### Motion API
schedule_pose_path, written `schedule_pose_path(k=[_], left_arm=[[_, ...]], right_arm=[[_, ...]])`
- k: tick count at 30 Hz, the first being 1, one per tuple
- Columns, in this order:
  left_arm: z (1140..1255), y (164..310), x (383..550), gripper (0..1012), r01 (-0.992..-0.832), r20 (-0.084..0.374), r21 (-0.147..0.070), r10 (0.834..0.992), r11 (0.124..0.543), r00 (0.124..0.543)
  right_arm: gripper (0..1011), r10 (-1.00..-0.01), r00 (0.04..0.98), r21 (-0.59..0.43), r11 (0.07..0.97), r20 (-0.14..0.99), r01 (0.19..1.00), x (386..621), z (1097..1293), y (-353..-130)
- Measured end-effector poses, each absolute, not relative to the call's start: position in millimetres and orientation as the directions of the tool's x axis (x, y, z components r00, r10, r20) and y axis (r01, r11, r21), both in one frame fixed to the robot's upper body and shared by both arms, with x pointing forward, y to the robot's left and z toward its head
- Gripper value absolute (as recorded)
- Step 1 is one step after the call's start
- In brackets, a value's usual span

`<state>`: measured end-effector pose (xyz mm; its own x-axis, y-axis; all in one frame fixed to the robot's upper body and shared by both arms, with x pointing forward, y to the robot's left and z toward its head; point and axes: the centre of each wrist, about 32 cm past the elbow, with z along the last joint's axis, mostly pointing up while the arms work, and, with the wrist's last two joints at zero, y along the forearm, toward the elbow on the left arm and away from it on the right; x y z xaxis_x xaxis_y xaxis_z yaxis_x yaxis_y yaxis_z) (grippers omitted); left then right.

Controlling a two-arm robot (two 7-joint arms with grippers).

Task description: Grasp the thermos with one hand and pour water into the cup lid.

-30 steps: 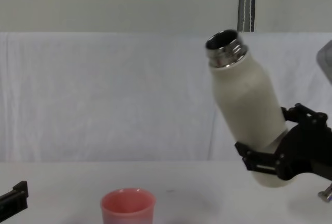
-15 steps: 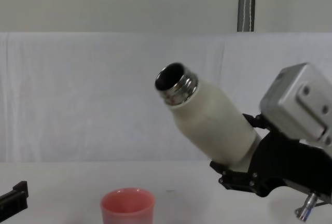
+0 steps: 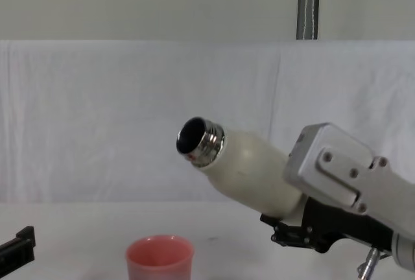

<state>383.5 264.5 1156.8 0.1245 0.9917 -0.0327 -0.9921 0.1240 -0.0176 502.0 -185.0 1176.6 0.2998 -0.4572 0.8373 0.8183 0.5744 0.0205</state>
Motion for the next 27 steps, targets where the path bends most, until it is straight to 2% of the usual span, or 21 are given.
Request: schedule_pose_path(k=[27], left_arm=[[1156.8,264.5,383.5,1001,-0.992,-0.033,-0.018,0.992,0.124,0.124]], right_arm=[[962,-0.304,0.192,0.006,0.547,0.933,0.837,515.3,1165.4,-180.6]])
